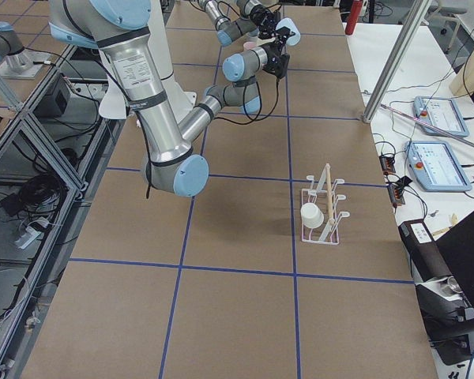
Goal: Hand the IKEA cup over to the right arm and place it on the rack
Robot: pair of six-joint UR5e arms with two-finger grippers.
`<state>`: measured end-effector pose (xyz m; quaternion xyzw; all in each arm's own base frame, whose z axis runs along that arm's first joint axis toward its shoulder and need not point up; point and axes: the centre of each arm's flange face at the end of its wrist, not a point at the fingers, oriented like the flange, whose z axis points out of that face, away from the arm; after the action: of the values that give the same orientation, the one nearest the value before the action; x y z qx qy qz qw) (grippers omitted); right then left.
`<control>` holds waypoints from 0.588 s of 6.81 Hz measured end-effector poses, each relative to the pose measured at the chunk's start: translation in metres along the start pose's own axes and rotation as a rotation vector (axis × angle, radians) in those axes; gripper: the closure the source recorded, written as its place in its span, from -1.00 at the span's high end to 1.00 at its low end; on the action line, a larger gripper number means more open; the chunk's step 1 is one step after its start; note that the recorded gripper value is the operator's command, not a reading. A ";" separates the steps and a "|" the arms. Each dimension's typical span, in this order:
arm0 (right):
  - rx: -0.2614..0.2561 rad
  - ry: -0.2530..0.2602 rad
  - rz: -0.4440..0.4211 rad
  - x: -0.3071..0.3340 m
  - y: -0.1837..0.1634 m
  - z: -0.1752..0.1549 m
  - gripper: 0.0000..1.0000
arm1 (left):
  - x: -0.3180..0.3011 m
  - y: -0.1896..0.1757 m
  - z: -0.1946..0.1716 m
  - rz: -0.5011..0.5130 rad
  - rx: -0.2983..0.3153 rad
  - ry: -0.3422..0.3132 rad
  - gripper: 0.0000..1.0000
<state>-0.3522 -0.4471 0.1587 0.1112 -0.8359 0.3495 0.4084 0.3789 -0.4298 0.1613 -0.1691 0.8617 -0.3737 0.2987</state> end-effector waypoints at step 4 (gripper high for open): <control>0.001 -0.003 0.001 0.000 0.002 0.007 1.00 | -0.017 0.020 0.016 -0.031 -0.009 0.019 -1.00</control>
<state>-0.3575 -0.4501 0.1548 0.1115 -0.8365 0.3499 0.4067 0.4006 -0.4164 0.1439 -0.1803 0.8634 -0.3760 0.2839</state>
